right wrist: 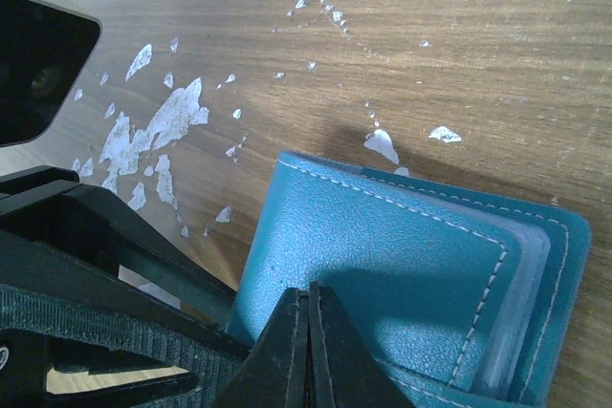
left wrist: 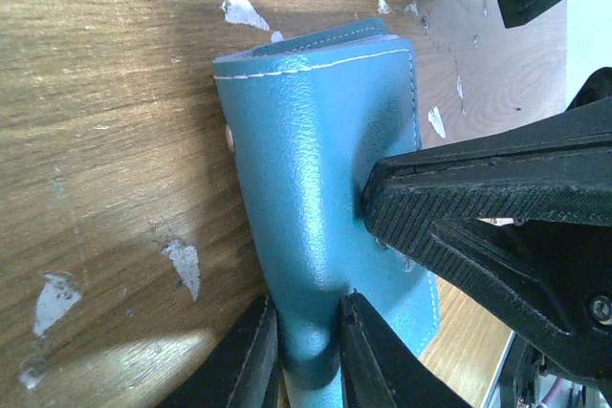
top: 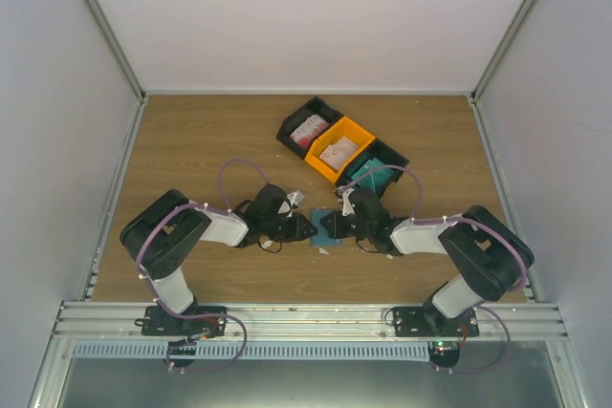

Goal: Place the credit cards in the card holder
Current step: Close the card holder at the center of the board.

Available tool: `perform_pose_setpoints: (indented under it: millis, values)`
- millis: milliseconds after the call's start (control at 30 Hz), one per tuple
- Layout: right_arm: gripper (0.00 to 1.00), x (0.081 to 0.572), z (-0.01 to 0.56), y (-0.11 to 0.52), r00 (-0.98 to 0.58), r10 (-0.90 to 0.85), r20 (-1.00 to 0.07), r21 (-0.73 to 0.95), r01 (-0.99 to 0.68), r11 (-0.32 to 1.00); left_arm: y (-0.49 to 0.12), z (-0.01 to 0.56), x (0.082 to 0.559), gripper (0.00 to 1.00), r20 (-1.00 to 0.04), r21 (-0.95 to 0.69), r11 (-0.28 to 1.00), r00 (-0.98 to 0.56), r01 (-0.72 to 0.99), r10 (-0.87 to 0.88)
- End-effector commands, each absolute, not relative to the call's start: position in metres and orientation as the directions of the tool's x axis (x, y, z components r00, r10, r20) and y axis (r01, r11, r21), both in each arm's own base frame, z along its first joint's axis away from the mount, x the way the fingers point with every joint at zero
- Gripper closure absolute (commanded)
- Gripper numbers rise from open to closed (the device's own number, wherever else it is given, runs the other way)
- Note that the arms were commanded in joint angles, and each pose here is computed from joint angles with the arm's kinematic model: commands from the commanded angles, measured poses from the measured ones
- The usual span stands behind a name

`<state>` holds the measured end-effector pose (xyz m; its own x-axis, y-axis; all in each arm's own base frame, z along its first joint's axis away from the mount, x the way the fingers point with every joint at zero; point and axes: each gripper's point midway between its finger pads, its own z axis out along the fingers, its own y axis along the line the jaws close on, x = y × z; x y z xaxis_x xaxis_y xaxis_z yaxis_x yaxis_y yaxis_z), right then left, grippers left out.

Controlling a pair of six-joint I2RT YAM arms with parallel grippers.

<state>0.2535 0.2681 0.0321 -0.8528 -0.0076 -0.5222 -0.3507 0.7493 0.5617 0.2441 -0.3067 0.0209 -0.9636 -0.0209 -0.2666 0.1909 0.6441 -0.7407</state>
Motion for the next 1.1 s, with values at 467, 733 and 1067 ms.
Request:
perform_pose_setpoints:
  millis: [467,733,1067]
  values:
    - [1.00,0.166,-0.044,0.239,-0.947,-0.208,-0.245,0.513,-0.308,0.801,-0.278,-0.034,0.238,0.79,-0.205,-0.611,0.787,-0.977,0.088,-0.051]
    - [0.99,0.162,-0.064,0.214,-0.940,-0.212,-0.266,0.335,-0.297,0.894,-0.279,-0.037,0.238,0.80,-0.196,-0.613,0.786,-0.979,0.078,-0.055]
    - [0.80,0.198,0.005,0.262,-0.896,-0.205,-0.394,0.418,-0.373,0.828,-0.282,-0.019,0.238,0.79,-0.223,-0.642,0.759,-0.973,0.104,-0.055]
